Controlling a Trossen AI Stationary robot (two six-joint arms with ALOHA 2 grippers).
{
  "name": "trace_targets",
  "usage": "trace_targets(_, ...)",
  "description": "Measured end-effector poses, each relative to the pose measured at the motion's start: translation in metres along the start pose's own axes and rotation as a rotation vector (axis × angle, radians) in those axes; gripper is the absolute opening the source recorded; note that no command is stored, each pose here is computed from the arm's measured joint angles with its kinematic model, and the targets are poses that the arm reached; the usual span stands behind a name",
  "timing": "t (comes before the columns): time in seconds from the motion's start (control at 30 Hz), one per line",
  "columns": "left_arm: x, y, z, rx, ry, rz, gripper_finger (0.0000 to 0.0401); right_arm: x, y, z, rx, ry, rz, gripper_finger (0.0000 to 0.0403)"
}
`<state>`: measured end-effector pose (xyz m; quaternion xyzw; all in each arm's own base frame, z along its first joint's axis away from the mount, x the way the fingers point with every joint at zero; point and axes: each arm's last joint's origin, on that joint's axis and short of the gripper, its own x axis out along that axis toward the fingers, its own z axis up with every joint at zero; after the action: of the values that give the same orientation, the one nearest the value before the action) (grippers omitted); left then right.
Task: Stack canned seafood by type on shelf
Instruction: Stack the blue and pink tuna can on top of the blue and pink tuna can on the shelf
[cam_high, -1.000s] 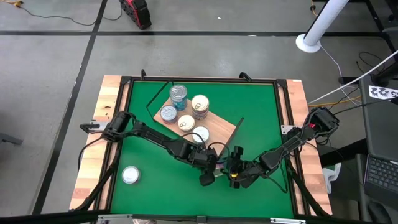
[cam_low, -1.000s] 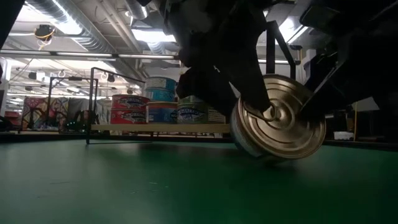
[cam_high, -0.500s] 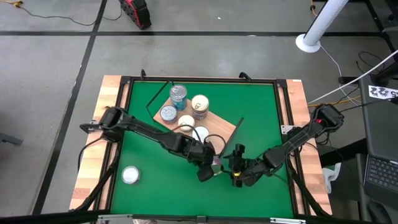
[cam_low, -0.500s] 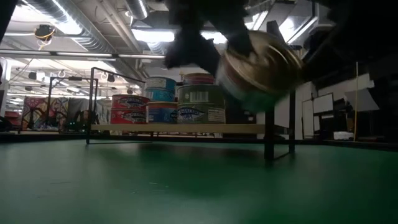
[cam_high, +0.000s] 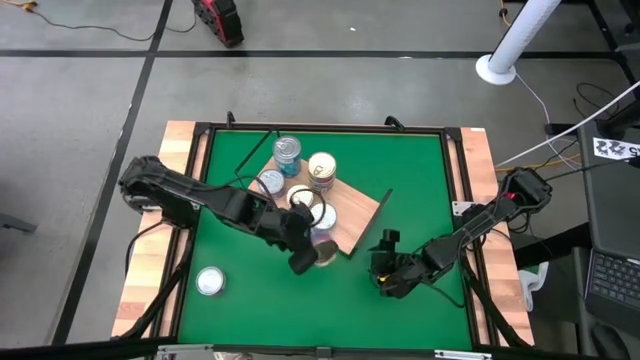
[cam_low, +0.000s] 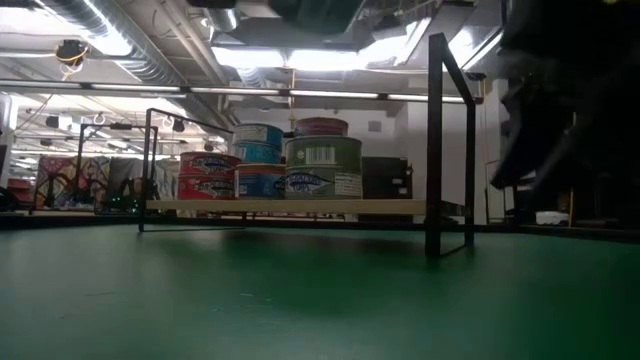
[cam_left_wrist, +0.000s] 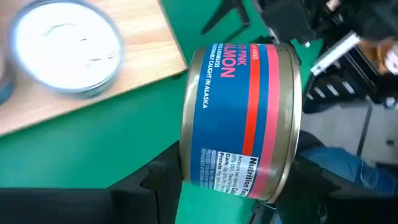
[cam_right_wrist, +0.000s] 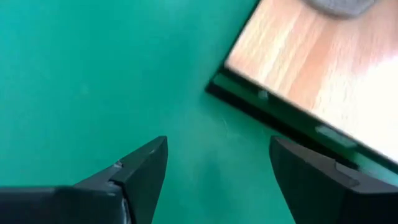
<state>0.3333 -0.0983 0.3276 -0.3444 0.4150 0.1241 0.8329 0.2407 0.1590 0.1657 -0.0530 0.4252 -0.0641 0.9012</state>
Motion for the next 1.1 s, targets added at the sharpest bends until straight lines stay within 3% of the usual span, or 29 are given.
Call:
trace_targets(0.27,-0.05,0.018,0.006,-0.173,-0.144,0.083,0.0193,0.0,-0.003,-0.007,-0.043,0.081,-0.012,0.028)
trace_targets(0.5,-0.071,0.038,0.011,-0.326,-0.173,0.147,0.0195,-0.012,-0.007,0.0,-0.11,0.181,-0.062,0.028)
trace_targets(0.8,-0.073,0.05,0.023,-0.39,-0.181,0.16,0.0192,-0.037,-0.014,0.019,-0.272,0.293,-0.157,0.028)
trace_targets(1.1,-0.045,0.069,0.017,-0.447,-0.136,0.219,0.0193,-0.05,-0.024,0.019,-0.354,0.388,-0.246,0.028)
